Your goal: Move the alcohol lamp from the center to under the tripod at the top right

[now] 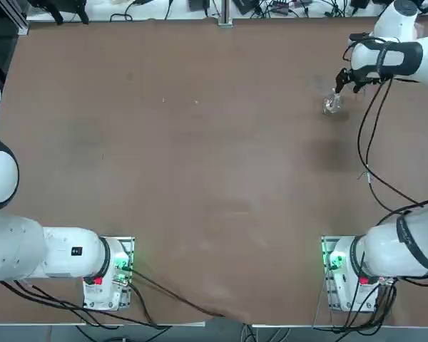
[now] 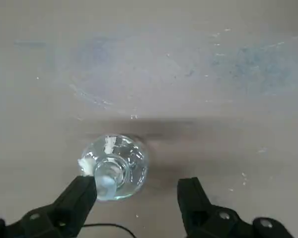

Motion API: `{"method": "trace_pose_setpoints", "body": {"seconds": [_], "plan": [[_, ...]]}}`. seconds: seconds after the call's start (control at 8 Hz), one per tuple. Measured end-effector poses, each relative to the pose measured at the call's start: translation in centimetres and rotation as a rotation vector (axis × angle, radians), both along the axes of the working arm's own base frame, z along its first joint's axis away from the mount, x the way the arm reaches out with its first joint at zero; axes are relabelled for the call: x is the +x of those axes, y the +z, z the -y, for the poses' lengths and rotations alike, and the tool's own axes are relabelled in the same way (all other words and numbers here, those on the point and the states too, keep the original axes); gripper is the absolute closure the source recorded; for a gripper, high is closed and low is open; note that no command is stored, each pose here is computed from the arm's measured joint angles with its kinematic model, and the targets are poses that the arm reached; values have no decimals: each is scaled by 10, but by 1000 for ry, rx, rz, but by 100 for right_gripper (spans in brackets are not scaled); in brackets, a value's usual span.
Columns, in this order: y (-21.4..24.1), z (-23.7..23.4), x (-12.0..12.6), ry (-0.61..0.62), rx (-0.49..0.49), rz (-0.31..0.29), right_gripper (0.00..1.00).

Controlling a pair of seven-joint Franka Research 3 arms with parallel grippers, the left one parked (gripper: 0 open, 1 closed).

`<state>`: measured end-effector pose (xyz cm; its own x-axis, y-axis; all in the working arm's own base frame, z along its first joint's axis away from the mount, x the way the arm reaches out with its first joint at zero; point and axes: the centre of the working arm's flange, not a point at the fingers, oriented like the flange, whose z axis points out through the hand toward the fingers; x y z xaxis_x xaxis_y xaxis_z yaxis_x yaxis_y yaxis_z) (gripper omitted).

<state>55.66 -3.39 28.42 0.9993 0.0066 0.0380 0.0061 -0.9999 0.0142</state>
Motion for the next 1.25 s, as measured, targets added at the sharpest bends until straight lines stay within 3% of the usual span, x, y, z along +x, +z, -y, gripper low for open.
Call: {"method": "trace_pose_setpoints", "body": {"seconds": [0.75, 1.0, 1.25], "plan": [[-20, -21, 2, 37, 0, -8, 1], [-25, -21, 2, 37, 0, -8, 5], [-29, -21, 3, 37, 0, -5, 16]]}}
